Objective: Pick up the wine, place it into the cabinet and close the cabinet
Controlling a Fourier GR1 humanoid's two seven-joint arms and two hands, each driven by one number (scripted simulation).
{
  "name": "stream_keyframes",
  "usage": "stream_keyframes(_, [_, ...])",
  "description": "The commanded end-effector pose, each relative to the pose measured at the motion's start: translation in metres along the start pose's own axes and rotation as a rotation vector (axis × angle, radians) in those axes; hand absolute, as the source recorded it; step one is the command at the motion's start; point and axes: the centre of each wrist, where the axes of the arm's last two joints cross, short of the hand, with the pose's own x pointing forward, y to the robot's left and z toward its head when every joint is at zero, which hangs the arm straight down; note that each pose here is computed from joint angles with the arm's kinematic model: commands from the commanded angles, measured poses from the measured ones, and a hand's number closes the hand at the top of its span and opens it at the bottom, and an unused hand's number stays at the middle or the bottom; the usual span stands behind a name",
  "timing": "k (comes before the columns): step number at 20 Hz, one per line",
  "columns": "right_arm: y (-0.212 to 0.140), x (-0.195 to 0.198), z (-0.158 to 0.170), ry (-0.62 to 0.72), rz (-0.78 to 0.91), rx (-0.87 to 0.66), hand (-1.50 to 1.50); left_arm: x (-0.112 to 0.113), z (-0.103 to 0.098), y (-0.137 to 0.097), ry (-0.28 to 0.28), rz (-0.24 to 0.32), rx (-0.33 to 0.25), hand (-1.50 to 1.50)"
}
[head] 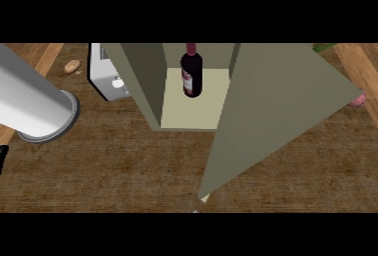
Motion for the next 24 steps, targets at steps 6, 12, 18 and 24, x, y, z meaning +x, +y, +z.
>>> stream_keyframes(6, [0.035, 0.01, -0.044, -0.088, 0.034, 0.058, 1.5, 0.001, -0.008, -0.004, 0.024, 0.065, -0.027, -1.5])
stream_keyframes(12, [0.022, 0.028, -0.072, -0.074, -0.028, 0.064, 1.5, -0.004, -0.011, 0.001, 0.013, 0.07, -0.027, -1.5])
stream_keyframes(18, [0.02, 0.042, -0.139, -0.086, -0.003, 0.025, 1.5, -0.009, -0.013, -0.012, 0.016, 0.075, -0.015, -1.5])
stream_keyframes(24, [0.005, 0.065, -0.198, -0.12, 0.065, -0.035, 1.5, -0.008, -0.02, -0.011, 0.0, 0.048, -0.005, -1.5])
